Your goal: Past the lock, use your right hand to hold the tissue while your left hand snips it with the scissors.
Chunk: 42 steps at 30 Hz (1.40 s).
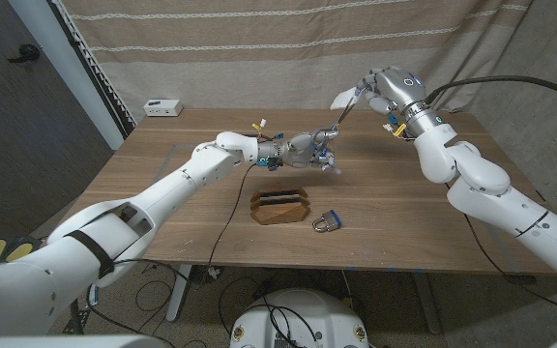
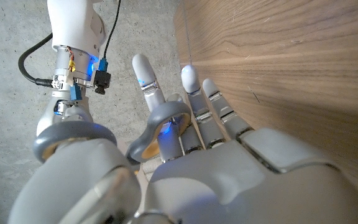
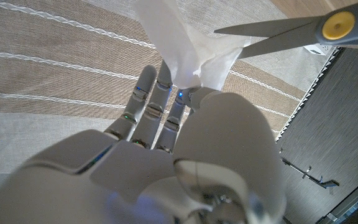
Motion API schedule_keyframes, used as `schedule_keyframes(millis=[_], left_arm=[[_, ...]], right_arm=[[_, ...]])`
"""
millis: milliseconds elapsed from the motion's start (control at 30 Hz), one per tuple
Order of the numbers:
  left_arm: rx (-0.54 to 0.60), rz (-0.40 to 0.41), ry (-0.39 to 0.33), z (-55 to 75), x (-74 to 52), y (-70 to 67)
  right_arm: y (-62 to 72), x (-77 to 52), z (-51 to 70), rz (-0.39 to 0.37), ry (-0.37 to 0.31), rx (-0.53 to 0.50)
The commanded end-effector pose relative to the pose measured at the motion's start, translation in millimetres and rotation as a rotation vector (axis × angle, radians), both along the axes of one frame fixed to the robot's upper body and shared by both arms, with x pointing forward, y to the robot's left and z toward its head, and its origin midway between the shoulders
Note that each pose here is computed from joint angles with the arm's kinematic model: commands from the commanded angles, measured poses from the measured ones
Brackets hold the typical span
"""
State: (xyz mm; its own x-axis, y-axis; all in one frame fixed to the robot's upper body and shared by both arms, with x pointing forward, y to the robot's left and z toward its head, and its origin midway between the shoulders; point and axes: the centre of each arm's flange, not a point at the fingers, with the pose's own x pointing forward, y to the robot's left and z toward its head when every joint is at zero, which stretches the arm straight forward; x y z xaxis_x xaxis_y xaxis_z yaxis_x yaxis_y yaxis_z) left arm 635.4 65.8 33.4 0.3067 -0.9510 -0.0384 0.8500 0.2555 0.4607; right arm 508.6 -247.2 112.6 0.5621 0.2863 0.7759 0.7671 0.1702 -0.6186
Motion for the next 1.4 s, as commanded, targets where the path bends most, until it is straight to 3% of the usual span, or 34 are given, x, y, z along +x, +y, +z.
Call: schedule_keyframes(millis=[33,567,1400], left_arm=[[0.011,-0.006,0.001,1.7,1.2,-3.0],[0.038,-0.015,-0.02,3.5,-0.5,-5.6],[0.023,-0.013,-0.03,5.1,-1.4,-5.8]], right_arm=[[-1.0,3.9,-4.5,-0.004,0.003,0.065],[2.1,7.2,-7.3,-0.006,0.003,0.078],[4.7,-12.1,-8.8,0.025,-0.02,0.027]])
